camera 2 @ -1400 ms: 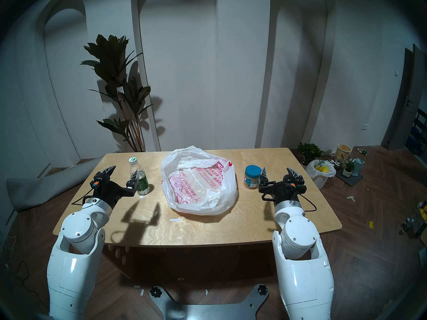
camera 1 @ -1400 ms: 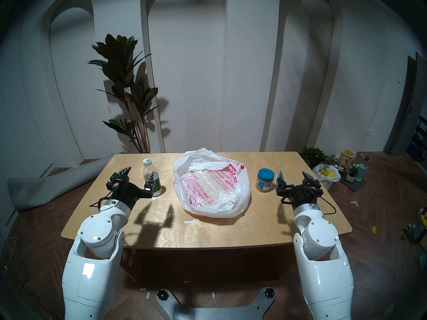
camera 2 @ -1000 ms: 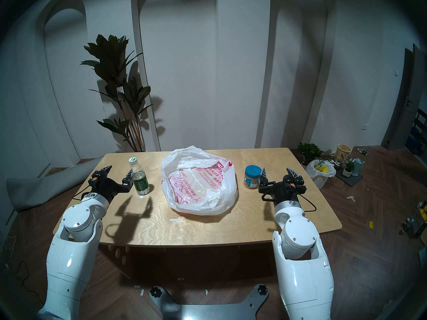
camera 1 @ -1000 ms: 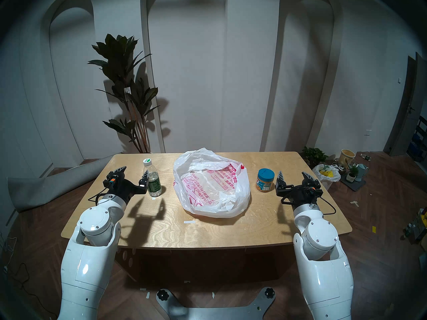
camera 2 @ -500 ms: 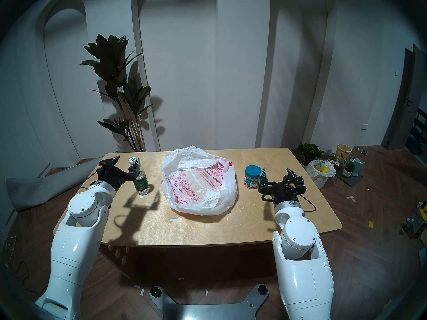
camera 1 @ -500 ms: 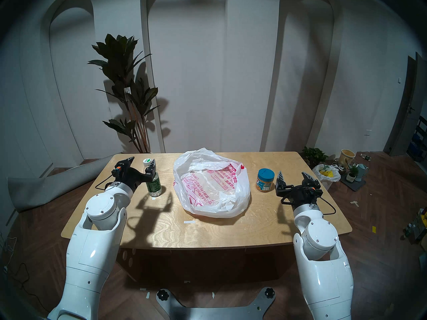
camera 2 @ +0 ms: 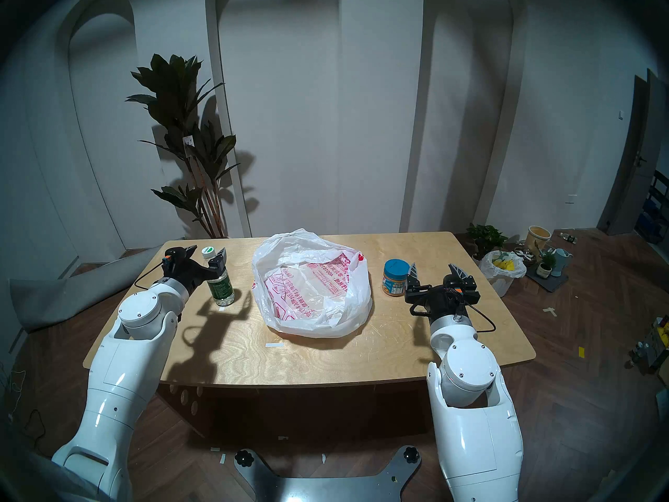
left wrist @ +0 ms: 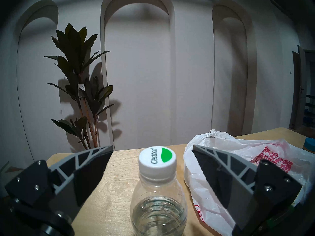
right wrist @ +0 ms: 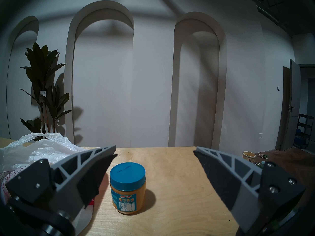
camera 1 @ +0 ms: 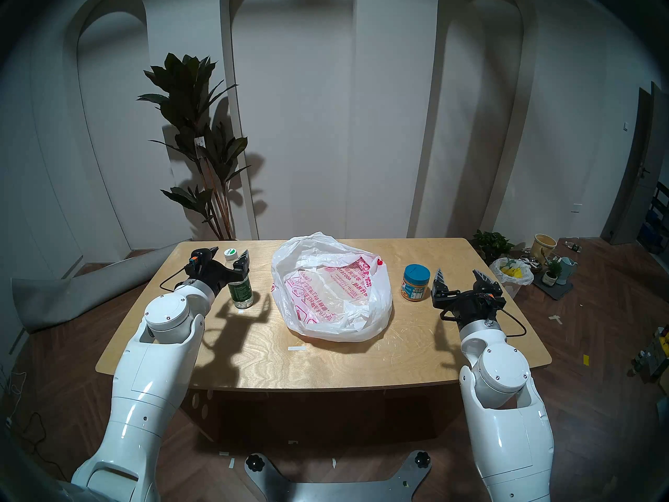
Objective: Bag the groceries: heavy items first, fragile items on top
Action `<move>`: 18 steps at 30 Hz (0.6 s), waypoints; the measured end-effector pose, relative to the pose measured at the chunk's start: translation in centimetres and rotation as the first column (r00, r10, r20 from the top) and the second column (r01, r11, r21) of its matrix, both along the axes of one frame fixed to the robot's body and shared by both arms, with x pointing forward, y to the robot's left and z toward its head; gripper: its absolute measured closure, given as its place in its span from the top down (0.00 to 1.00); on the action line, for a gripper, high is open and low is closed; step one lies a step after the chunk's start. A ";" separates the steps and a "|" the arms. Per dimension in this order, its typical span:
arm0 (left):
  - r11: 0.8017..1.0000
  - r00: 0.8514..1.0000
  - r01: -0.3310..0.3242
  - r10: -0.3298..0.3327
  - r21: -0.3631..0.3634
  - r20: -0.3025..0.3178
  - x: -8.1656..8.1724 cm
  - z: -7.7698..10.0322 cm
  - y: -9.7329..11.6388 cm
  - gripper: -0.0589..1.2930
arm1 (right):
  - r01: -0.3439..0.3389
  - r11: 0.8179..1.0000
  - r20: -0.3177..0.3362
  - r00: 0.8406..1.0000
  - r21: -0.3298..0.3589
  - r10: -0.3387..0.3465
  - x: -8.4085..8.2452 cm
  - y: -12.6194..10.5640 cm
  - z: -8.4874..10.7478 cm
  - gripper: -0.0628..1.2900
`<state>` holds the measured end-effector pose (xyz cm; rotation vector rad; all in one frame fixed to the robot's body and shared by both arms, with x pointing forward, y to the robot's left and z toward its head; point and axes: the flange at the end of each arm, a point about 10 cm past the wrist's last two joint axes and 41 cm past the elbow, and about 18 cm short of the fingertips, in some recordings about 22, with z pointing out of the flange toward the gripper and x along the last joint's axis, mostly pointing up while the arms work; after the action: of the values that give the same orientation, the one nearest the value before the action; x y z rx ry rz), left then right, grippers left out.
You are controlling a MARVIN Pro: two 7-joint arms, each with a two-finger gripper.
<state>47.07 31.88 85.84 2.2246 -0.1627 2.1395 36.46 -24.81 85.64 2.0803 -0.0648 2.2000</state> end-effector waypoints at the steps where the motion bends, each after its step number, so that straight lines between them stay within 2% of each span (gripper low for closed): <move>1: 1.000 1.000 -0.002 0.002 0.000 -0.002 0.2 0.0 0.2 0.96 | 0.000 1.000 0.000 1.000 0.000 0.000 0.0 0.0 0.0 0.97; 9: 1.000 0.999 -0.019 0.019 -0.007 -0.026 1.9 -1.0 1.3 0.96 | 0.001 1.000 0.000 1.000 0.000 -0.001 0.0 0.0 0.0 0.97; 18: 1.000 1.000 -0.010 0.010 -0.022 -0.024 3.7 -2.0 1.4 0.94 | 0.002 1.000 0.001 1.000 0.000 -0.002 0.0 0.0 0.0 0.97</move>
<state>50.77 33.31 83.86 2.2433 -0.1270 2.1080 36.45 -24.84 85.67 2.0784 -0.0675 2.1993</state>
